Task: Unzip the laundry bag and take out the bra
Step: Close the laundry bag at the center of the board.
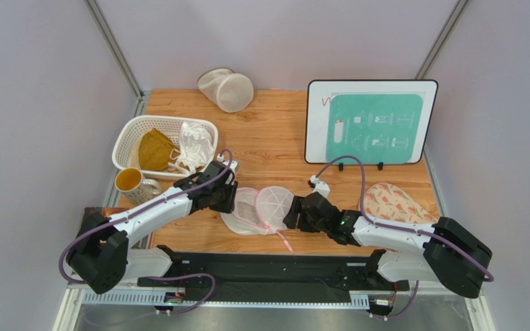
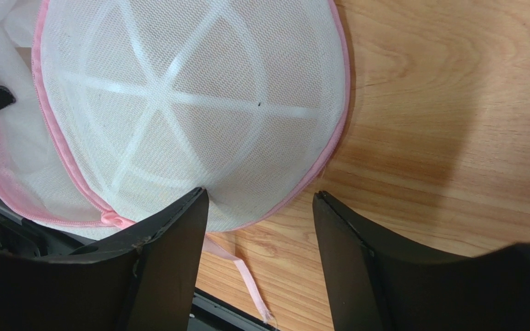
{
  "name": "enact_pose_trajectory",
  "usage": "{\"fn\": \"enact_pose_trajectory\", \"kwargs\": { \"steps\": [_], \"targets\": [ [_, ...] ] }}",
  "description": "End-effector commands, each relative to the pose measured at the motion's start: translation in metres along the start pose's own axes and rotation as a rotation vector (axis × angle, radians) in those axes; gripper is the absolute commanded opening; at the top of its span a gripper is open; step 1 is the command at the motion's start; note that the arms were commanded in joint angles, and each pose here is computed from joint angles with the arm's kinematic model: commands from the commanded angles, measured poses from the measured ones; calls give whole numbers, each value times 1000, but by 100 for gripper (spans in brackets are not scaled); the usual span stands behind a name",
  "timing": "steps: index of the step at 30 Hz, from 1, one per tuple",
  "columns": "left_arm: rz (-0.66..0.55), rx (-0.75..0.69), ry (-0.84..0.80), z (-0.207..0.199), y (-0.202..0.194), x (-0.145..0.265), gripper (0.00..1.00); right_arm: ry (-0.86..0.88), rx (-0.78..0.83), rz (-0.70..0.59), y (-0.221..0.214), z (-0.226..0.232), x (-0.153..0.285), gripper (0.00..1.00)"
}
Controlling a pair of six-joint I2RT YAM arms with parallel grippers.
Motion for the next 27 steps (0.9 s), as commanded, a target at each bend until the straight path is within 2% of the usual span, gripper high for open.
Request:
{"fn": "enact_pose_trajectory", "kwargs": {
  "steps": [1, 2, 4, 5, 7, 10, 12, 13, 15, 27],
  "targets": [
    [-24, 19, -14, -3, 2, -8, 31, 45, -16, -35, 8, 13, -5, 61],
    [-26, 22, -18, -4, 2, -9, 23, 40, -13, -34, 8, 11, -6, 58],
    [-23, 25, -22, -4, -1, -11, 16, 59, -10, -40, 9, 15, -10, 53],
    [-19, 25, -23, -4, -2, -12, 7, 62, -9, -36, 9, 16, -11, 51],
    [-16, 26, -22, -3, -5, -14, 0, 67, -8, -24, 7, 17, -16, 44],
    [0, 28, -42, -5, -10, -17, 0, 76, -10, -8, 3, 19, -21, 36],
    [6, 28, -48, -5, -11, -20, 0, 79, -10, -3, 3, 19, -22, 24],
    [7, 26, -53, -6, -12, -22, 0, 77, -8, 0, 2, 19, -22, 11],
    [12, 24, -61, -6, -14, -24, 0, 75, 4, -4, 3, 18, -22, 1],
    [3, 32, -186, -22, -18, -40, 0, 136, 111, -52, 21, 36, 2, 0]
  ]
}}
Point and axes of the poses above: each gripper's point midway between its finger pads, its own x axis back along the fingers, its own z axis along the line the jaws close on, y = z × x, the point moved 4 cm from there along x, back along the fingers, and after that the axes turned 3 degrees about -x, right-handed, at the moved point
